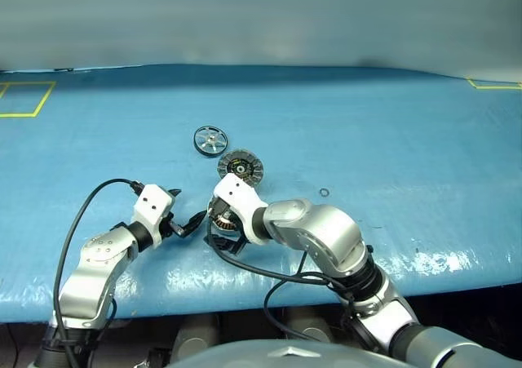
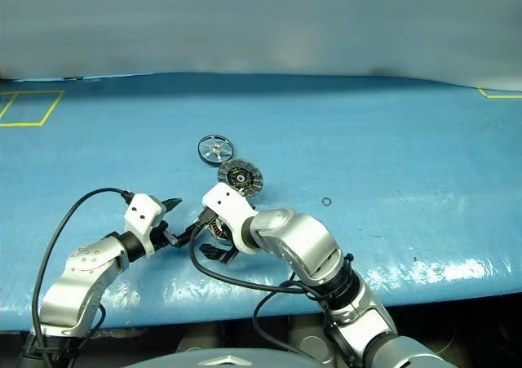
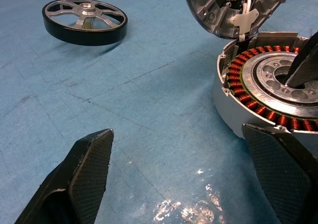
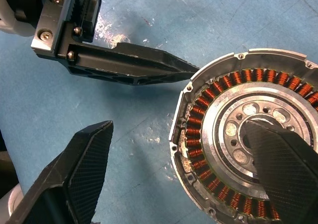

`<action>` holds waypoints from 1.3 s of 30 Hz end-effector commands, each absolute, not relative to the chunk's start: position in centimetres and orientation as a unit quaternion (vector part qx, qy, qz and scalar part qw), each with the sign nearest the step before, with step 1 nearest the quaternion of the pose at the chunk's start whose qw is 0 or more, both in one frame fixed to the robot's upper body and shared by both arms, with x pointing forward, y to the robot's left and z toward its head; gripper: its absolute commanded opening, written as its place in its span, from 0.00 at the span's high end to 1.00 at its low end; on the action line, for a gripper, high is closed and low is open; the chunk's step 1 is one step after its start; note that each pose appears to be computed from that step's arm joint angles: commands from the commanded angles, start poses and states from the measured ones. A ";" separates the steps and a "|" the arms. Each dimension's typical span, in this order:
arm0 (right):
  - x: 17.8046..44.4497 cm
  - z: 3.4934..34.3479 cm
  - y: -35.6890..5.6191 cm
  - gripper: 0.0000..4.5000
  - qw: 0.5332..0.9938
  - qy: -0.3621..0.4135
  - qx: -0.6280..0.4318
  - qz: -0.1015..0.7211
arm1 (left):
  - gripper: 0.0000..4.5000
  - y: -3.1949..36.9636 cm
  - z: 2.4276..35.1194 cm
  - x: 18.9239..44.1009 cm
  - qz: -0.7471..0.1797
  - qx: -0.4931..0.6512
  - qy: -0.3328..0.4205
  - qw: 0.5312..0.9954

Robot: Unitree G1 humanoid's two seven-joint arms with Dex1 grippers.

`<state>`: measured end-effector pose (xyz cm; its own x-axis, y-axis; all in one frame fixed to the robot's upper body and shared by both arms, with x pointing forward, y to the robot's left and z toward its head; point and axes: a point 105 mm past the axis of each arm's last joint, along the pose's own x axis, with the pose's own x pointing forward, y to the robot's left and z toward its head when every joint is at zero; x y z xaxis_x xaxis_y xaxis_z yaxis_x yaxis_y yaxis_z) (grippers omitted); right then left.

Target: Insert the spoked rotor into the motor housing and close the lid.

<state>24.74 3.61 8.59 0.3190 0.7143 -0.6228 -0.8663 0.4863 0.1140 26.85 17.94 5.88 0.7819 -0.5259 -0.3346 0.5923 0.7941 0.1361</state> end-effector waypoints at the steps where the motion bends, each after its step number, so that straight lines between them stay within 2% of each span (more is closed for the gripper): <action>1: 24.4 10.8 4.0 0.01 0.806 0.278 -0.114 0.510 | 0.00 18.1 7.6 26.6 -0.306 0.126 0.113 0.937; 8: 24.3 14.7 1.4 0.01 0.826 0.200 -0.051 0.524 | 0.00 17.2 7.9 24.8 -0.357 0.120 0.101 0.921; 12: 24.7 16.0 -1.6 0.01 0.867 0.109 -0.039 0.485 | 0.00 16.8 7.2 24.1 -0.377 0.136 0.105 0.910; 15: 25.5 15.2 -5.0 0.01 0.908 0.083 -0.059 0.407 | 0.00 16.2 7.0 23.7 -0.392 0.134 0.091 0.906; 19: 25.9 13.6 -8.2 0.01 0.935 0.086 -0.061 0.338 | 0.00 15.5 6.9 23.2 -0.407 0.119 0.074 0.902; 22: 26.5 11.5 -11.5 0.01 0.963 0.110 -0.057 0.240 | 0.00 15.1 7.3 23.1 -0.408 0.097 0.044 0.907; 26: 27.2 9.4 -15.3 0.01 0.988 0.114 -0.034 0.094 | 0.00 14.6 7.1 22.6 -0.419 0.076 0.040 0.904; 30: 27.6 8.1 -16.2 0.01 0.993 0.119 -0.011 0.022 | 0.00 14.6 6.9 22.6 -0.417 0.083 0.038 0.904; 39: 29.7 6.3 -15.5 0.01 0.988 0.146 0.035 -0.034 | 0.00 14.3 7.0 22.4 -0.423 0.081 0.036 0.902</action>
